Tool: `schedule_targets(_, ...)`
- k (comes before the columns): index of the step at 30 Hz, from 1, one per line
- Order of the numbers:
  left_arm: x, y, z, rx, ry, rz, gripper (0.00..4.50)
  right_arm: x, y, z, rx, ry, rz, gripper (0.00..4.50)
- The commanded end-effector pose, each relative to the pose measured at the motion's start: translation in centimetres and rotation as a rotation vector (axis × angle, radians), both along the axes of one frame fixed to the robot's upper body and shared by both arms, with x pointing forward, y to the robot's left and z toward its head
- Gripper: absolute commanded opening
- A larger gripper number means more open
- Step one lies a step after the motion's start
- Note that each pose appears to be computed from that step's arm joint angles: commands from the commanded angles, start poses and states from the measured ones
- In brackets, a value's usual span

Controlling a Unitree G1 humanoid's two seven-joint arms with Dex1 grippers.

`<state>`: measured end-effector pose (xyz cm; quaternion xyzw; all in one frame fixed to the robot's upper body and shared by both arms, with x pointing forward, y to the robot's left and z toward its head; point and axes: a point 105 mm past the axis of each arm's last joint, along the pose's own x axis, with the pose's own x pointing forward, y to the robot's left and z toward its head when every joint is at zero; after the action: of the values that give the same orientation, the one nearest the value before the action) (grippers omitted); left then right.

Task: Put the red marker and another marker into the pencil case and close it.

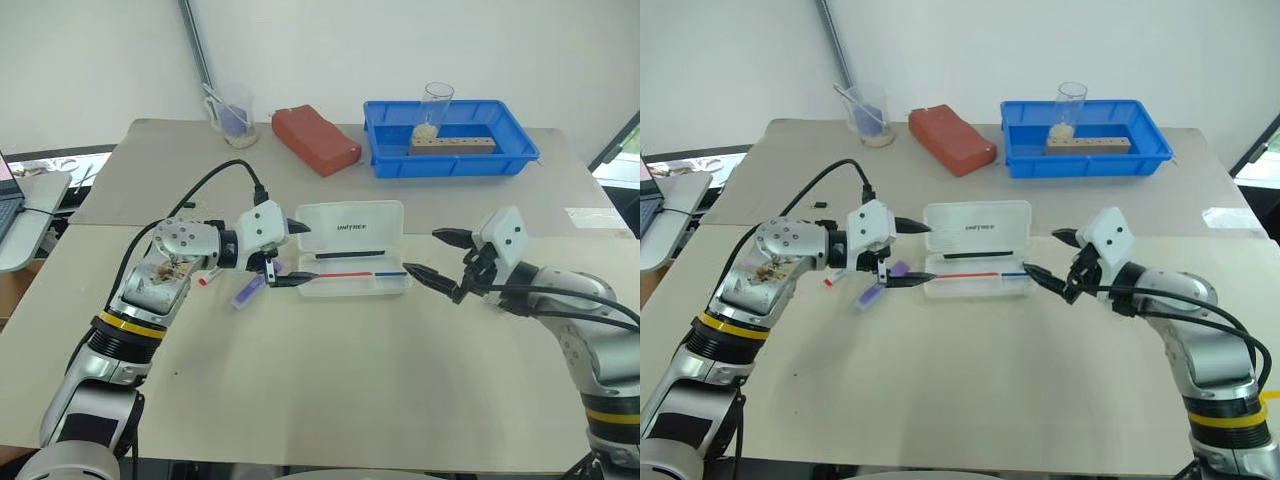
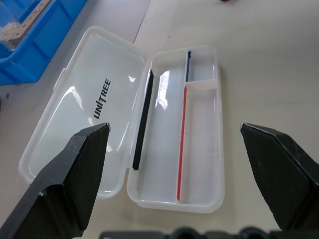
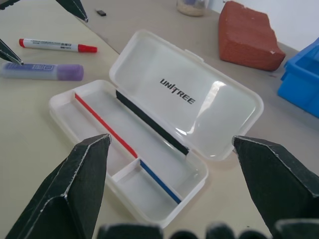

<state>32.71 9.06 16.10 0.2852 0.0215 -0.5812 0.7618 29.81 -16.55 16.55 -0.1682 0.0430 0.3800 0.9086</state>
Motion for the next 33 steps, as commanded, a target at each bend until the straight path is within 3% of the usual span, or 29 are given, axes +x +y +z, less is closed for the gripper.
schedule_targets(1, -0.8, -1.2, -0.5, 0.006, 0.0, -0.057, 4.45, -0.9, 0.6, 0.7, 0.002, -0.012, 0.036, 4.32)
schedule_targets(4, -1.2, -2.3, -1.7, 0.025, 0.019, -0.079, 4.45, -1.5, 0.9, 0.3, -0.009, 0.015, 0.066, 4.32)
schedule_targets(8, -1.0, -3.4, -5.2, 0.118, 0.026, -0.072, 4.45, -2.7, 1.5, -0.1, -0.037, 0.055, 0.127, 4.32)
schedule_targets(12, -1.1, -3.9, -6.6, 0.129, 0.062, -0.088, 4.45, -2.8, 1.6, -0.1, -0.044, 0.048, 0.124, 4.32)
schedule_targets(15, -1.0, -4.0, -7.0, 0.136, 0.071, -0.094, 3.7, -2.7, 1.5, -0.2, -0.045, 0.045, 0.118, 4.32)
schedule_targets(22, -0.7, -3.7, -7.8, 0.155, 0.082, -0.085, 0.27, -2.5, 1.5, -0.2, -0.041, 0.034, 0.111, 4.32)
schedule_targets(23, -0.6, -3.7, -7.9, 0.156, 0.083, -0.083, 0.05, -2.5, 1.5, -0.2, -0.043, 0.033, 0.11, 4.32)
schedule_targets(27, -0.7, -3.6, -7.7, 0.146, 0.083, -0.088, 0.05, -2.5, 1.6, -0.2, -0.038, 0.034, 0.114, 4.32)
schedule_targets(33, -3.2, -3.4, -7.2, 0.134, 0.142, -0.156, 0.05, -2.9, 1.7, 0.2, -0.048, 0.047, 0.15, 4.32)
